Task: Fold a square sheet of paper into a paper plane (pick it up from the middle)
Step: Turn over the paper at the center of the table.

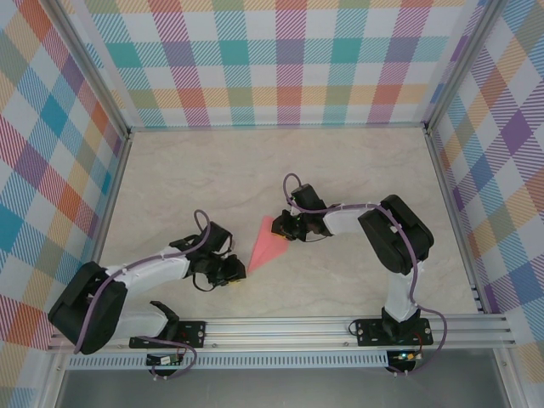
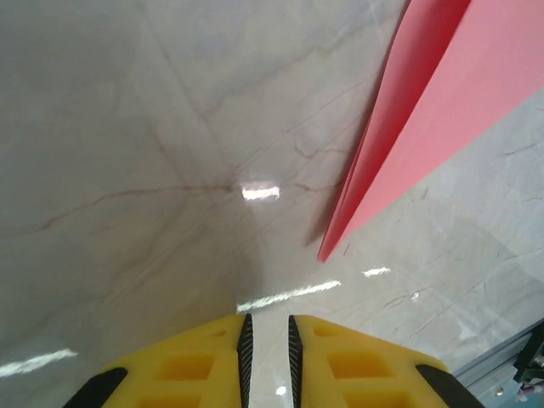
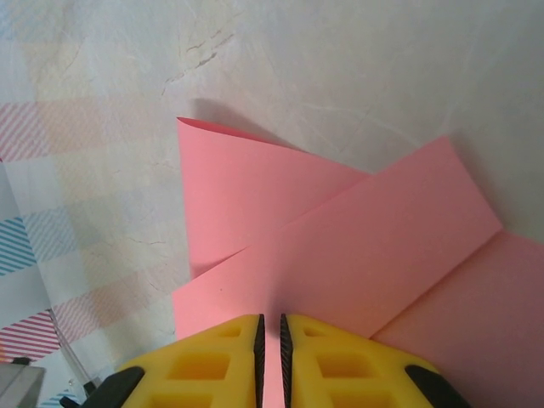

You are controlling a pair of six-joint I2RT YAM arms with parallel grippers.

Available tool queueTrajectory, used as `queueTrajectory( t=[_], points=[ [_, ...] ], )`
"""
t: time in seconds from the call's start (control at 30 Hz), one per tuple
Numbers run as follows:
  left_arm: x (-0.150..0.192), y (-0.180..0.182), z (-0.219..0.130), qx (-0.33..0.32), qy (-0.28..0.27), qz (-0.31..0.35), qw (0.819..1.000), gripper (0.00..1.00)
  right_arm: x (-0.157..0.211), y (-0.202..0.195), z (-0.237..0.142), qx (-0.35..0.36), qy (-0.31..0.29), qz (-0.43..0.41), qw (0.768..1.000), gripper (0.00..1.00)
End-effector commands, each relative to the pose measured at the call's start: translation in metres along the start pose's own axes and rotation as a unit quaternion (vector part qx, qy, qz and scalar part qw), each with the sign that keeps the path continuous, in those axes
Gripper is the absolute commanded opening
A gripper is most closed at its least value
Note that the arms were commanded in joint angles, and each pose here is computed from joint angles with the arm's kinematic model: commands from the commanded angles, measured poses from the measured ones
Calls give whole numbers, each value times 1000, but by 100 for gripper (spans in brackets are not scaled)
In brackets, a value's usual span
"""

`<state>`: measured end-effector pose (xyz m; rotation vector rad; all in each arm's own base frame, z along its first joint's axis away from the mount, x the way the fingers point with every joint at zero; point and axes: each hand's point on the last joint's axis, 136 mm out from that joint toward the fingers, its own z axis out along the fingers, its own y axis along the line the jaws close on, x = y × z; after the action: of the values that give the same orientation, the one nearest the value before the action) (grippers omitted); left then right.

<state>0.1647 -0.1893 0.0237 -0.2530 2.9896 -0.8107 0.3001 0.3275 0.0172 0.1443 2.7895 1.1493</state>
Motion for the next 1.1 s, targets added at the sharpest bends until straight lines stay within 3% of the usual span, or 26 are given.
queueTrajectory(
  t=[0.0, 0.13, 0.3, 0.5, 0.67, 0.83, 0.93, 1.07],
  points=[
    [-10, -1, -20, -19, -35, -5, 999, 22, 31, -49, 4, 82, 46, -27, 995, 17],
    [-23, -5, -32, -25, -72, 0, 997, 24, 49, -28, 2, 55, 95, -114, 987, 18],
    [-32, -17, -33, -12, -80, 8, 997, 27, 65, -8, -7, 30, 141, -185, 972, 20],
    [-41, -27, -25, -9, -71, 22, 997, 30, 48, 12, -22, 50, 126, -220, 966, 21],
    [-52, -38, -26, -14, -71, 45, 996, 34, 23, 22, -47, 86, 35, -174, 980, 25],
    [-59, -49, -22, -13, -61, 62, 996, 40, 15, -7, -82, 149, -59, -52, 986, 35],
    [-62, -55, -19, -8, -52, 71, 996, 44, 26, -18, -88, 134, -70, 31, 988, 39],
    [-67, -63, -16, -12, -41, 86, 995, 47, 42, -19, -80, 79, -60, 78, 992, 41]
  ],
)
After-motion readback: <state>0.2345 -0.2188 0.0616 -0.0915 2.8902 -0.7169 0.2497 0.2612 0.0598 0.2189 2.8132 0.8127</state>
